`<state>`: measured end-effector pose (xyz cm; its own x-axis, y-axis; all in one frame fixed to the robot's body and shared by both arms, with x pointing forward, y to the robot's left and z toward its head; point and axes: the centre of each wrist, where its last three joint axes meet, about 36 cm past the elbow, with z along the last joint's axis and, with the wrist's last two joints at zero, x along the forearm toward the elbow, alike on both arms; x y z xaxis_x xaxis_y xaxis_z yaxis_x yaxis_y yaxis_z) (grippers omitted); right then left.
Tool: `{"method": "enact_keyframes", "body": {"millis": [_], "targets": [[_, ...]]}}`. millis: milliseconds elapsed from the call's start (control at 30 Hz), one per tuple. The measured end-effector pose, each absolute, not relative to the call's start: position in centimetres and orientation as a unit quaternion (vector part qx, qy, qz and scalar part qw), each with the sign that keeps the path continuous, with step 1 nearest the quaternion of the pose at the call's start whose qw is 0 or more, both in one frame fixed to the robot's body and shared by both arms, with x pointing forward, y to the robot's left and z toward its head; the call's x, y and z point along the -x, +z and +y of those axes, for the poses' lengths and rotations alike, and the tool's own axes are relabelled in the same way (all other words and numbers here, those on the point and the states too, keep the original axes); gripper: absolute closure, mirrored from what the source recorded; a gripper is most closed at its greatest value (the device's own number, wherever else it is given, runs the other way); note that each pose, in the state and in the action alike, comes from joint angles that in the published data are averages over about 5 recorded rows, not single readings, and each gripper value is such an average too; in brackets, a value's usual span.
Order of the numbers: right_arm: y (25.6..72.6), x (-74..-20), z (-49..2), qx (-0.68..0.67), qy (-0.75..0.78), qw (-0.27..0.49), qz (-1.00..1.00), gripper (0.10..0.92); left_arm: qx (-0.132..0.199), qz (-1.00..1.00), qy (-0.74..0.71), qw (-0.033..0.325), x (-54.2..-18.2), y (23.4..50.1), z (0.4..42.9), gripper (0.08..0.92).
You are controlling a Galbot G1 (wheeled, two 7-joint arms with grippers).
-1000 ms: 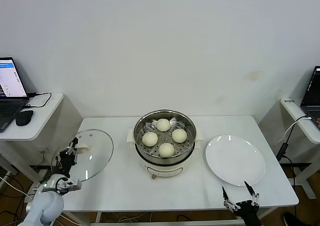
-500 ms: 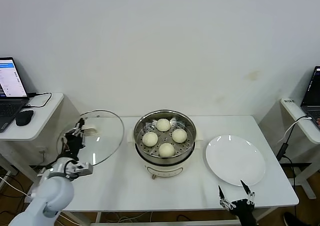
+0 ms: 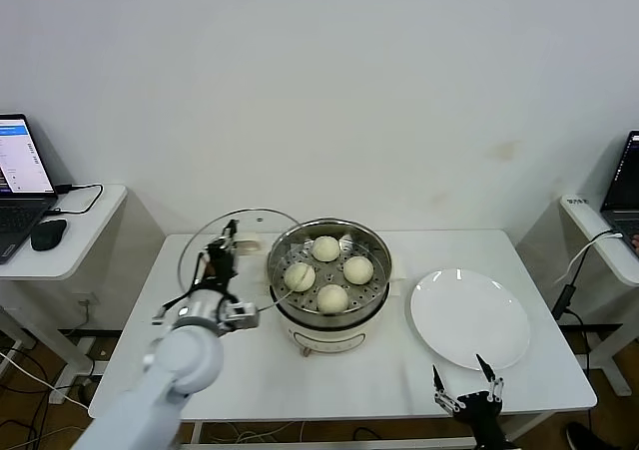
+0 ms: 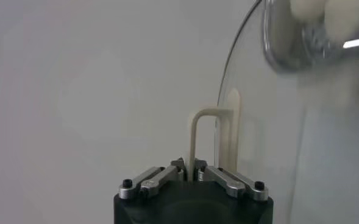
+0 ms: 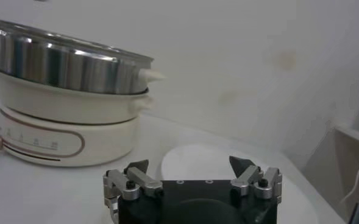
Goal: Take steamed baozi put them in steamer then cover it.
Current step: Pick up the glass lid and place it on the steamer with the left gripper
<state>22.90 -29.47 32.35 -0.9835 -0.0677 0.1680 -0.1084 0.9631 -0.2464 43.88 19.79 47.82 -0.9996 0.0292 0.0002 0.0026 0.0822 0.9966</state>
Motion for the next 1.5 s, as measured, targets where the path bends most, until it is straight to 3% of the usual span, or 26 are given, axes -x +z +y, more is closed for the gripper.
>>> {"method": "enact_keyframes", "body": {"millis": [400,800,1500], "targets": [[31.9,-22.8,-29.5,-0.041,0.136,0.082,-0.987,0.200,-0.032,0.734,0.678,0.016,-45.5,47.7,11.6,0.849],[31.6,-22.8,-29.6,-0.043,0.140,0.083,-0.986,0.200,-0.043,0.736,0.676,0.011,-47.0,46.9,5.9,0.849],[31.3,-22.8,-29.5,-0.046,0.137,0.081,-0.986,0.199,-0.060,0.730,0.681,-0.012,-47.7,44.5,3.0,0.849]]}}
